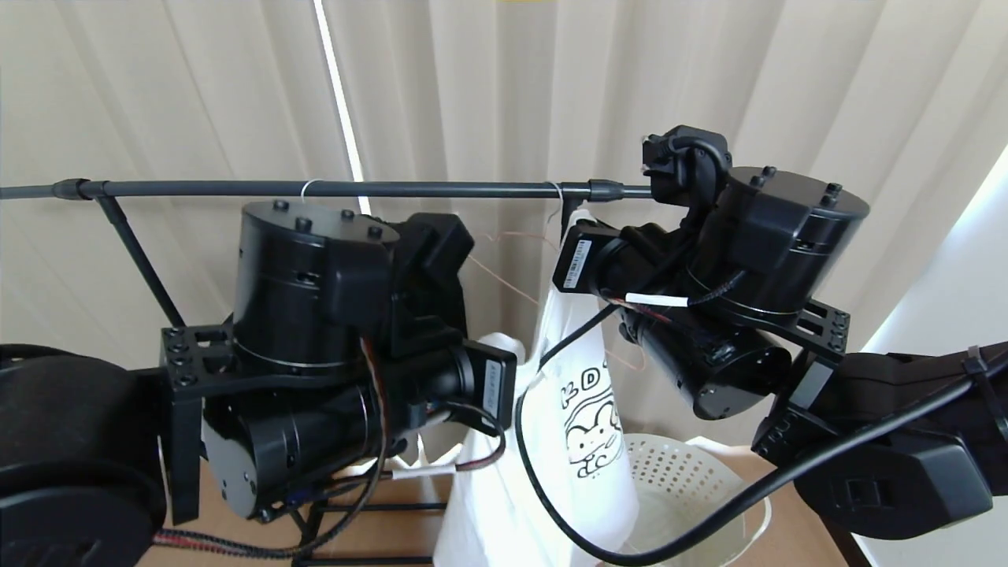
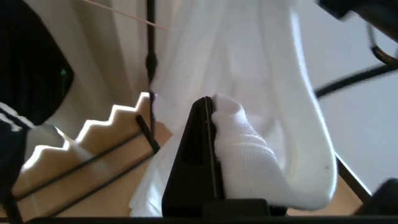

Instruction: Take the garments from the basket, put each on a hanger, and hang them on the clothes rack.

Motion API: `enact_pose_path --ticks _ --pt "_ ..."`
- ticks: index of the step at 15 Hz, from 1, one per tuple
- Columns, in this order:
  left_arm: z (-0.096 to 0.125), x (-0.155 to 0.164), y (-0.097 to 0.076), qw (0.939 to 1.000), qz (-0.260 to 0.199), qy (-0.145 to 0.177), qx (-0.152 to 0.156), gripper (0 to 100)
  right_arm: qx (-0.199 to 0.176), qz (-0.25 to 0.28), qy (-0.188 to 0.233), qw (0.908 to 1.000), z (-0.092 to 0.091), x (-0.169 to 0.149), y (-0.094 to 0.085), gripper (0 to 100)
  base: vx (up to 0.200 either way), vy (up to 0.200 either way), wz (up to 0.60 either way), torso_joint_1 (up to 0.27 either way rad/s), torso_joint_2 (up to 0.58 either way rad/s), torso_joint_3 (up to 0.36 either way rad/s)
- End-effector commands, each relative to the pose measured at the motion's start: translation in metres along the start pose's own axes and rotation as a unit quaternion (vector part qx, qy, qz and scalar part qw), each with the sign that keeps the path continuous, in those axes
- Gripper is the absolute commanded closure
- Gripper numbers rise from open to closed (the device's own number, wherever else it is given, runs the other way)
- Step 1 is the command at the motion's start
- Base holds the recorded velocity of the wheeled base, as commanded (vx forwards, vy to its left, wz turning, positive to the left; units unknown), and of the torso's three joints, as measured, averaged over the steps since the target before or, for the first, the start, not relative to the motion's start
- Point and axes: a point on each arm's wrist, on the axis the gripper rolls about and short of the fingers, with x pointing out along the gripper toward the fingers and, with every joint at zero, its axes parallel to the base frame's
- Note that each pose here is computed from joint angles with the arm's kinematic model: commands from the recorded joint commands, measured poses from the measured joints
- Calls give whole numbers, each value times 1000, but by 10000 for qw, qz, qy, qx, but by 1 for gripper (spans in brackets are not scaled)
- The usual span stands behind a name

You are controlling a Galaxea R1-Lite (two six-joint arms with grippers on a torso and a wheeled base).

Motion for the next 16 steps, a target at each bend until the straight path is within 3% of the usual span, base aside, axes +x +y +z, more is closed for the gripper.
enact_pose_path --ticks 1,4,6,9,10,14,16 --pt "-18 10 -28 9988 -370 325 -26 100 -37 11 62 10000 -5 0 1 100 0 0 0 0 0 0" --pt "-27 18 -50 9967 -638 455 -203 100 -32 75 92 9999 -7 -3 5 100 0 0 0 0 0 0" --pt "-26 21 -53 9964 -677 367 -368 100 -56 85 120 9999 -8 -4 5 100 0 0 0 0 0 0" --pt "-26 20 -50 9970 -584 339 -383 100 -75 0 115 9999 -8 -4 3 100 0 0 0 0 0 0" --pt "-25 19 -46 9976 -464 305 -405 100 -101 -107 104 9998 -8 -4 1 100 0 0 0 0 0 0" --pt "-22 5 10 9976 426 151 -526 100 -368 -357 83 9986 -2 -2 -15 100 0 0 0 0 0 0" --pt "-20 6 21 9964 608 125 -570 100 -696 -360 182 9968 -6 -8 -19 100 0 0 0 0 0 0"
